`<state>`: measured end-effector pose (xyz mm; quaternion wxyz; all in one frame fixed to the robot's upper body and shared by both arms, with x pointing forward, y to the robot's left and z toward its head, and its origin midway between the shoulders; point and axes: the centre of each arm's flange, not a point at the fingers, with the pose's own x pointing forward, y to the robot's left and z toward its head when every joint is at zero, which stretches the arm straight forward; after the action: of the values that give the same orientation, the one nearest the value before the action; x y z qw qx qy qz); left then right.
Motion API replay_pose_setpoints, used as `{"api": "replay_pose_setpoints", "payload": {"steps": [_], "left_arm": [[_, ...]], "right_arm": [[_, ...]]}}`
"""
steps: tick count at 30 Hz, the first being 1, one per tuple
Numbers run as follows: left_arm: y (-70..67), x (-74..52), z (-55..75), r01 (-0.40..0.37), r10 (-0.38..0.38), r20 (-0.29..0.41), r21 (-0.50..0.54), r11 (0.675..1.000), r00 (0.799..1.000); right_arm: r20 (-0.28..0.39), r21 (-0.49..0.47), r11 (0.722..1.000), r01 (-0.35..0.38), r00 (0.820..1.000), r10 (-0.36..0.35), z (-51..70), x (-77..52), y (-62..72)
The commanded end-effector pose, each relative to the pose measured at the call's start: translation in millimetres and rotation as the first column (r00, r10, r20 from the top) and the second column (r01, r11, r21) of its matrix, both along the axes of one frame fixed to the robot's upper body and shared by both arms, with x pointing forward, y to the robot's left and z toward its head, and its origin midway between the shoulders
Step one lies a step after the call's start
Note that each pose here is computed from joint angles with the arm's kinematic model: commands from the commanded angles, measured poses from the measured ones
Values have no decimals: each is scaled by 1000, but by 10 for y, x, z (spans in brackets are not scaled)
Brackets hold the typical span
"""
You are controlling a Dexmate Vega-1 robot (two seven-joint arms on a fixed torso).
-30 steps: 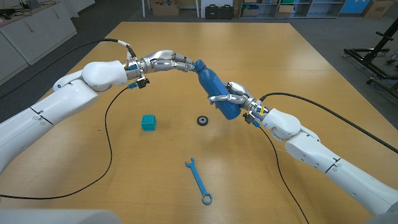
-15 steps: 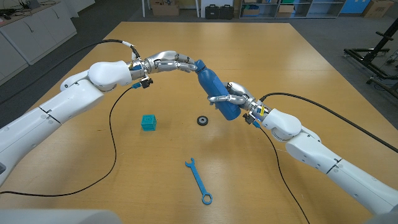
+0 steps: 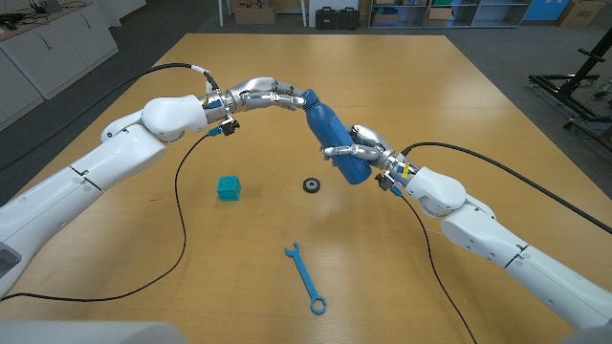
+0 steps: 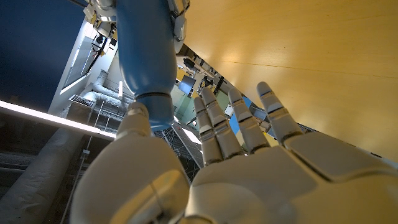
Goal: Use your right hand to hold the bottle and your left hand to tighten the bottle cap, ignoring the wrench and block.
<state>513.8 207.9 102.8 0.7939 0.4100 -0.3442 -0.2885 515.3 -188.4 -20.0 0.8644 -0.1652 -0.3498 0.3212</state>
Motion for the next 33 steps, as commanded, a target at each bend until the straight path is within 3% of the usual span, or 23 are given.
{"api": "replay_pose_setpoints", "payload": {"steps": [1,13,23,33], "left_arm": [[-17,54,-58,-20,20,-1,-13,1000,1000],[-90,133,3,-4,2,-32,-46,999,999],[-48,174,-30,29,-41,-98,-125,992,994],[-34,153,-52,37,-51,-93,-145,989,994]], "right_arm": [[32,21,1000,-14,999,14,111,-113,-71],[29,35,999,-5,1000,4,70,-144,-141],[13,27,1000,2,1000,-2,25,-100,-134],[-2,15,1000,9,1000,-9,-13,-59,-101]]}}
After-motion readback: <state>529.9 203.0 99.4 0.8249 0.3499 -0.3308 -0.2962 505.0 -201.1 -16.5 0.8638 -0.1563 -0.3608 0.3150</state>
